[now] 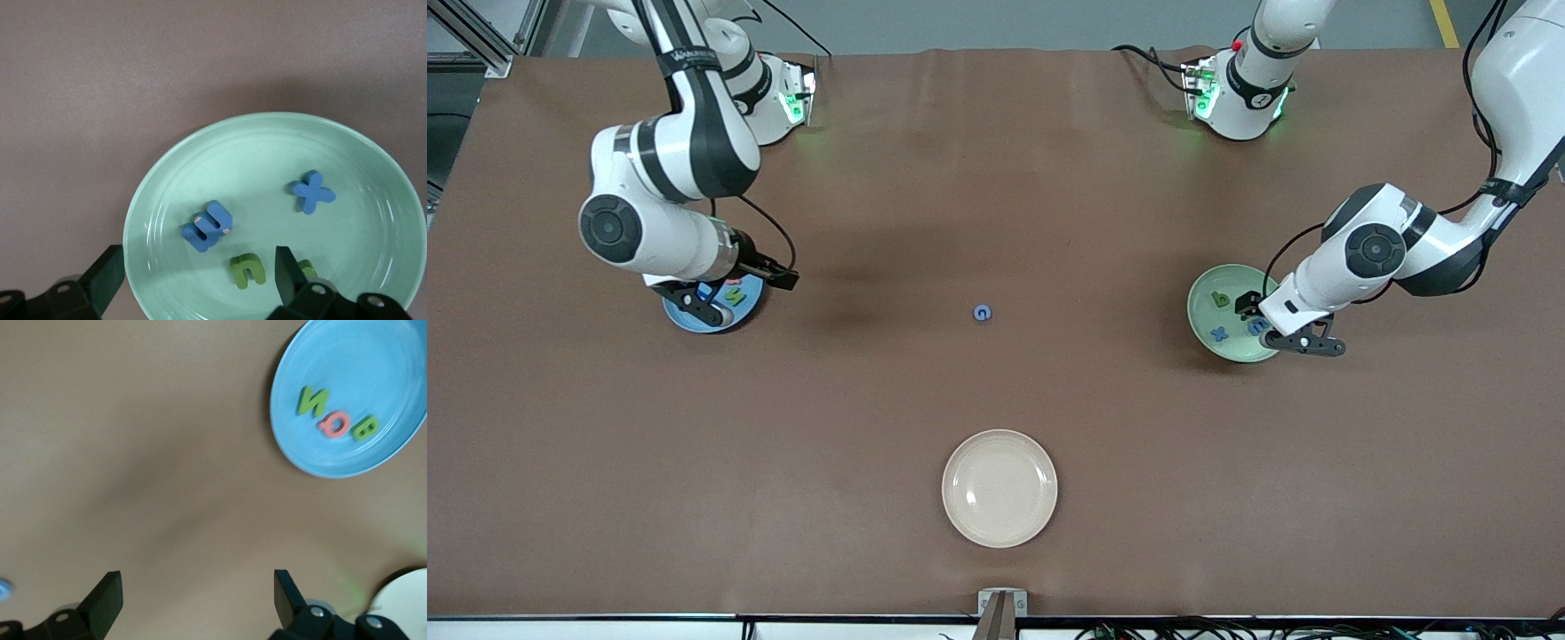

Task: Sort uppercase to blue plate, lowercase to green plate
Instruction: 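Release the B on the blue plate while the left gripper releases the m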

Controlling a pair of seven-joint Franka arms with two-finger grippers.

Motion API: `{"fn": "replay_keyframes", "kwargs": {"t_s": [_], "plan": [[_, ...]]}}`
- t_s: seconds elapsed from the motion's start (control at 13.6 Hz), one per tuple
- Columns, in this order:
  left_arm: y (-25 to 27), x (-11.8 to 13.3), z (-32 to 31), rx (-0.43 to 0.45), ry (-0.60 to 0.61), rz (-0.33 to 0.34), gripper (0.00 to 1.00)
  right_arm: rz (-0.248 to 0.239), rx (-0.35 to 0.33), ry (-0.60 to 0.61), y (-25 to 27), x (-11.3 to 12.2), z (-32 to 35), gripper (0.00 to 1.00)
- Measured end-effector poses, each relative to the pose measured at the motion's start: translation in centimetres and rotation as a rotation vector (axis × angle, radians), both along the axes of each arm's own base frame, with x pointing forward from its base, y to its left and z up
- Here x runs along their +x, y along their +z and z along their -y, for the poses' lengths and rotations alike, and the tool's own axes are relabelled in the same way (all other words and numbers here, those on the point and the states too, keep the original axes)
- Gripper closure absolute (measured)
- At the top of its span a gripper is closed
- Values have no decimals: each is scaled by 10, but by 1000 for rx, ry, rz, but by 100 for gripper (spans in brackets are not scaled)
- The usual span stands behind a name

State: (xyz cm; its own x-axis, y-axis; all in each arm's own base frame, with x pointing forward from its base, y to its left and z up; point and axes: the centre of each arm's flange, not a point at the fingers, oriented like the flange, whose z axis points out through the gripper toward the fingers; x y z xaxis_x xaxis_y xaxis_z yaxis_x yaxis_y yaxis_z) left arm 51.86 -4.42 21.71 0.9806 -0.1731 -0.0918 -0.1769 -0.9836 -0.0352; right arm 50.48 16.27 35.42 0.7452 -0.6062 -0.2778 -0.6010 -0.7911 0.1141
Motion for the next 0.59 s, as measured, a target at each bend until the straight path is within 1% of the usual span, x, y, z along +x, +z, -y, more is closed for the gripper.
{"fn": "replay_keyframes", "kwargs": {"t_s": [0.22,0.37,0.51,0.59], "plan": [[0,1,-2,0,5,2,0,50,-60,-180,6,-11,-58,0],[0,2,-12,1,24,1,0,95,-75,-321,11,-11,-78,0],[1,2,-16,-7,40,-3,0,128,-89,-470,14,-14,-97,0],[2,3,-15,-38,64,-23,0,139,-91,-509,14,-14,-103,0]]}}
